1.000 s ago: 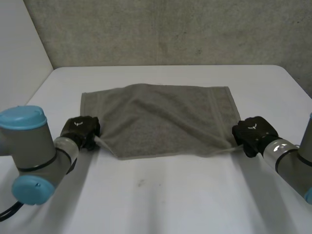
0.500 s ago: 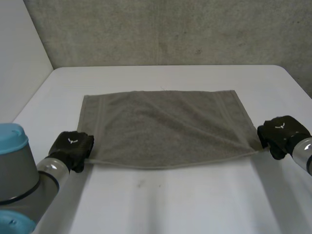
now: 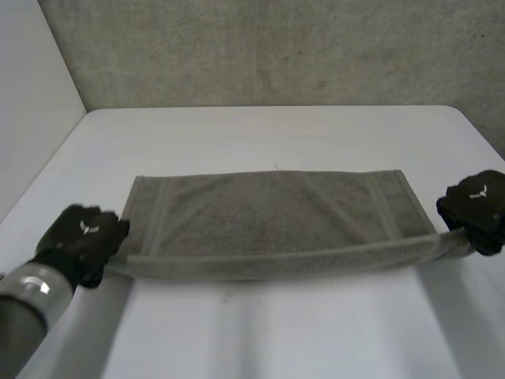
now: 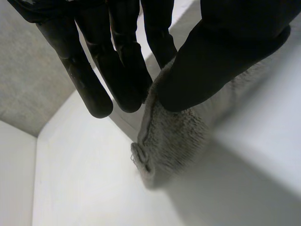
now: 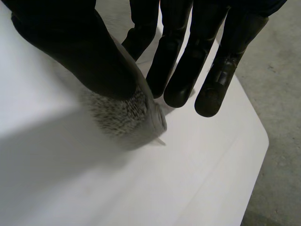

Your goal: Fold the towel.

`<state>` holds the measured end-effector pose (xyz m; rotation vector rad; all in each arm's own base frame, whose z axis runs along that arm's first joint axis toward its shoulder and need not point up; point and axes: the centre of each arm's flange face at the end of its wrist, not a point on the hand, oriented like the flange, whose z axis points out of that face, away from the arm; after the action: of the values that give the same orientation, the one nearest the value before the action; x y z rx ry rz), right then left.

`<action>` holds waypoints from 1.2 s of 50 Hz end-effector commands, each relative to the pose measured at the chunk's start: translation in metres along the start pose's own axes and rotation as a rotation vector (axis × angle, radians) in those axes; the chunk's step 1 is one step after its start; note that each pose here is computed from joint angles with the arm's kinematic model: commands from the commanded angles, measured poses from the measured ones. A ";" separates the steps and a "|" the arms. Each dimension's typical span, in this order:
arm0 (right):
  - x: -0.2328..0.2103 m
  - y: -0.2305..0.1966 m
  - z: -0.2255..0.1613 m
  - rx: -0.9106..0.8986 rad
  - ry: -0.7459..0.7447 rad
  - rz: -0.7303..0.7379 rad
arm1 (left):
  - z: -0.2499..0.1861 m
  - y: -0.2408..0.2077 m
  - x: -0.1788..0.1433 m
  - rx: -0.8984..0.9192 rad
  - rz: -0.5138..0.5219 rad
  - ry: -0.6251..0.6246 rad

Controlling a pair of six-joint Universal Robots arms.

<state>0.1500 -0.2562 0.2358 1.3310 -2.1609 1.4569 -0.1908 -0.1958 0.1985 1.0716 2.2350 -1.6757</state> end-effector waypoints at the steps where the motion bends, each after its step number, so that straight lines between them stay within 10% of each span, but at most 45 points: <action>1: 0.011 0.001 0.063 0.032 0.064 0.070 | 0.081 -0.012 -0.008 0.086 0.004 -0.031; 16: 0.012 -0.028 0.181 0.253 0.274 0.077 | 0.220 -0.024 -0.014 0.191 -0.028 -0.084; 30: 0.004 -0.017 0.234 0.316 0.365 0.059 | 0.262 -0.017 -0.007 0.249 -0.173 -0.087; 37: 0.007 -0.033 0.221 0.360 0.376 0.069 | 0.251 -0.028 -0.009 0.266 -0.375 -0.052; 60: -0.016 -0.031 0.072 0.172 0.179 0.221 | 0.090 -0.042 -0.017 0.202 -0.409 -0.025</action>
<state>0.2110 -0.3464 0.2264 0.9228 -1.9775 1.9857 -0.2387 -0.3177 0.2035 0.6484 2.4093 -2.1196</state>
